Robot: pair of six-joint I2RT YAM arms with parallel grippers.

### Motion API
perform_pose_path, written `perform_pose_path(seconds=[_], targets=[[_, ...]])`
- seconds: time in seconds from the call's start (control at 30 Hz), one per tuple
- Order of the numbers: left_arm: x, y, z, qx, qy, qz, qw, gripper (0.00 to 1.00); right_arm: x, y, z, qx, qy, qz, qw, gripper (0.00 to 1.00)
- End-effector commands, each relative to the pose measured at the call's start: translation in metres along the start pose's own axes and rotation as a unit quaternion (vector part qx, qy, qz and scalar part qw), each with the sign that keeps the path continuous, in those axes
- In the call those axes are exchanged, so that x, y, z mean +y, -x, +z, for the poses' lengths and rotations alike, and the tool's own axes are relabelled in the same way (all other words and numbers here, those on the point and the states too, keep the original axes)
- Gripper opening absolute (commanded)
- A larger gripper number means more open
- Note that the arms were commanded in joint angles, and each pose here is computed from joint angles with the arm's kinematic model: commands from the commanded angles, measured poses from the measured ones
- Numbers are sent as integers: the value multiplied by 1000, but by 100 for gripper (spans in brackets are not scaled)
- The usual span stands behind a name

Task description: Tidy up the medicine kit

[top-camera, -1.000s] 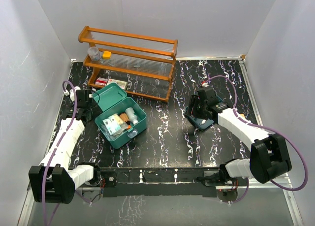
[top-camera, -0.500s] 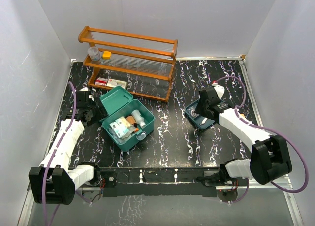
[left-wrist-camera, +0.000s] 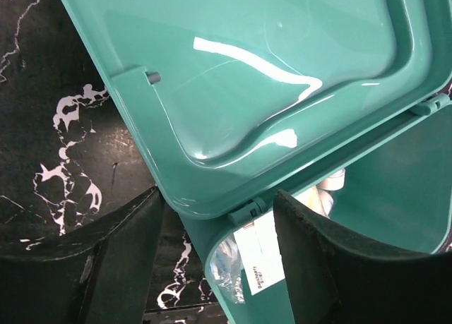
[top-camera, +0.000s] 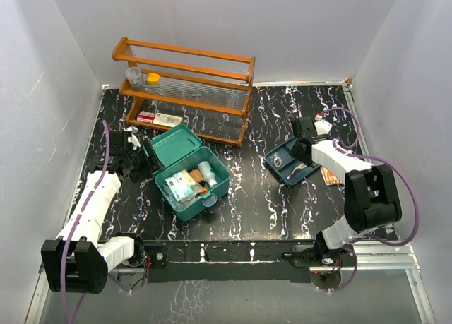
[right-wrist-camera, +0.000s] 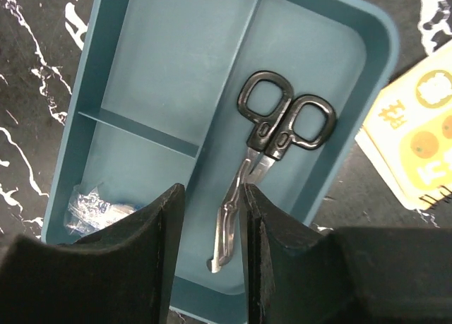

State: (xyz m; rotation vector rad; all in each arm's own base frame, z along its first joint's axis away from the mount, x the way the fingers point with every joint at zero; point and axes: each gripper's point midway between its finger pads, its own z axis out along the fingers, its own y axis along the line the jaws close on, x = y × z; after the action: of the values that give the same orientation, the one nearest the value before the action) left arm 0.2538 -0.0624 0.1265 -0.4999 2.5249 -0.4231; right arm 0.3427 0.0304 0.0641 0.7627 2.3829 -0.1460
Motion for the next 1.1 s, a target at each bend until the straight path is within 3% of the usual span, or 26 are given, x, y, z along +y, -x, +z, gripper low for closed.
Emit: perform_pose_path(seconds=[0.0, 0.43, 0.67, 1.07], targets=[[-10, -16, -8, 22, -29, -35, 999, 62, 32, 18, 1, -14, 58, 5, 998, 34], [-2, -28, -8, 22, -12, -90, 996, 61, 27, -4, 23, 13, 41, 10, 999, 34], [-4, -20, -15, 7, -9, -79, 997, 61, 21, -12, 30, 20, 25, 12, 999, 31], [-36, 19, -38, -27, -67, 0, 997, 69, 17, -14, 31, 18, 21, 8, 1000, 15]])
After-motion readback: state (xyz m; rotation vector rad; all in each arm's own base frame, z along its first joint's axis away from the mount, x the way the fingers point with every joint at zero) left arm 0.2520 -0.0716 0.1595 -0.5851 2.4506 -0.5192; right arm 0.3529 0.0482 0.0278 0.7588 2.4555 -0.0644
